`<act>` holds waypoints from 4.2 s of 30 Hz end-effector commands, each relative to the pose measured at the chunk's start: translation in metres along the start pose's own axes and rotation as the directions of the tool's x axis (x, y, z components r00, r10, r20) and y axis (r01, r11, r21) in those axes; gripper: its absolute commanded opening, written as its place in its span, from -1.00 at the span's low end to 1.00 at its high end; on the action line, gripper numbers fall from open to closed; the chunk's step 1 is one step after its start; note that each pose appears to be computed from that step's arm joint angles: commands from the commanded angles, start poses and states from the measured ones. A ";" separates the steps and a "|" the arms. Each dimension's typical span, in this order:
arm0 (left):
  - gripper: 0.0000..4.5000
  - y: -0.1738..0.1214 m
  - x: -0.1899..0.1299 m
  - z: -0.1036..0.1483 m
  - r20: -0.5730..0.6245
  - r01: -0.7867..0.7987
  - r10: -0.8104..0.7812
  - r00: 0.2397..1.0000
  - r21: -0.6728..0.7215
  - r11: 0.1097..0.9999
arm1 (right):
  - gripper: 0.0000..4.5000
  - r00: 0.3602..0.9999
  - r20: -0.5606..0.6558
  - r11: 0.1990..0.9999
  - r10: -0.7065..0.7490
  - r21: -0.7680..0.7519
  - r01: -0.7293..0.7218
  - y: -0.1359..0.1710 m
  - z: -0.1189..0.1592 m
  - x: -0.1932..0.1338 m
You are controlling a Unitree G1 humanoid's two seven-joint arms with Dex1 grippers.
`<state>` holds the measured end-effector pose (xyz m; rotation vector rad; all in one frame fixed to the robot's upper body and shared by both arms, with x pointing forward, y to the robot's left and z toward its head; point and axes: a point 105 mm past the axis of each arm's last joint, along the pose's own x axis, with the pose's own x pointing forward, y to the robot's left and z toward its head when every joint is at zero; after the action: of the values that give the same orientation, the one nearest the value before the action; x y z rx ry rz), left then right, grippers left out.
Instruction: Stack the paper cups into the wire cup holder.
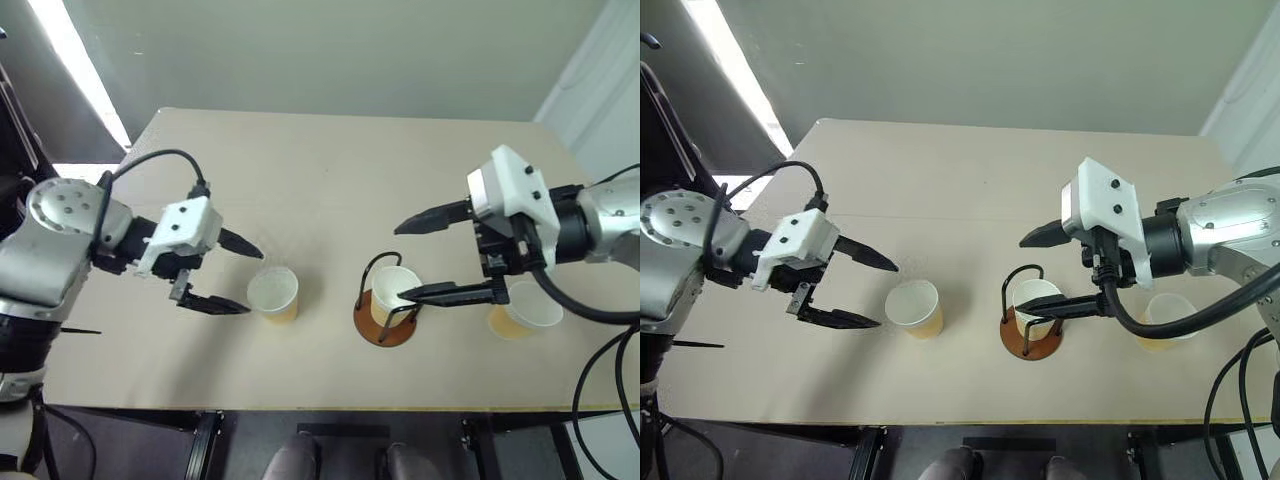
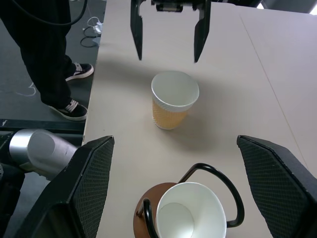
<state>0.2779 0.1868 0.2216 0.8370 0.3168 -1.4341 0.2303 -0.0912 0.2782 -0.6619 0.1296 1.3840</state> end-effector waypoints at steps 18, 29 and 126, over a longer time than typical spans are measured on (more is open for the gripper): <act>1.00 -0.001 0.023 -0.010 -0.107 0.114 -0.099 0.989 0.141 0.983 | 0.79 0.999 0.017 0.999 -0.034 -0.028 0.034 0.002 0.007 -0.007; 1.00 -0.015 0.033 -0.016 -0.107 0.172 -0.158 0.982 0.138 0.975 | 0.79 0.999 0.013 0.999 -0.042 -0.021 0.043 0.001 0.006 -0.007; -0.99 0.033 0.111 0.131 0.074 0.327 -0.447 0.892 0.576 0.749 | 0.81 0.932 -0.220 0.921 -0.289 0.203 0.333 0.010 -0.054 -0.073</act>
<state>0.2934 0.0155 0.2459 1.0584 -0.0836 -2.0174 0.2222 -0.1826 0.2552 -0.5495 0.3584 0.9872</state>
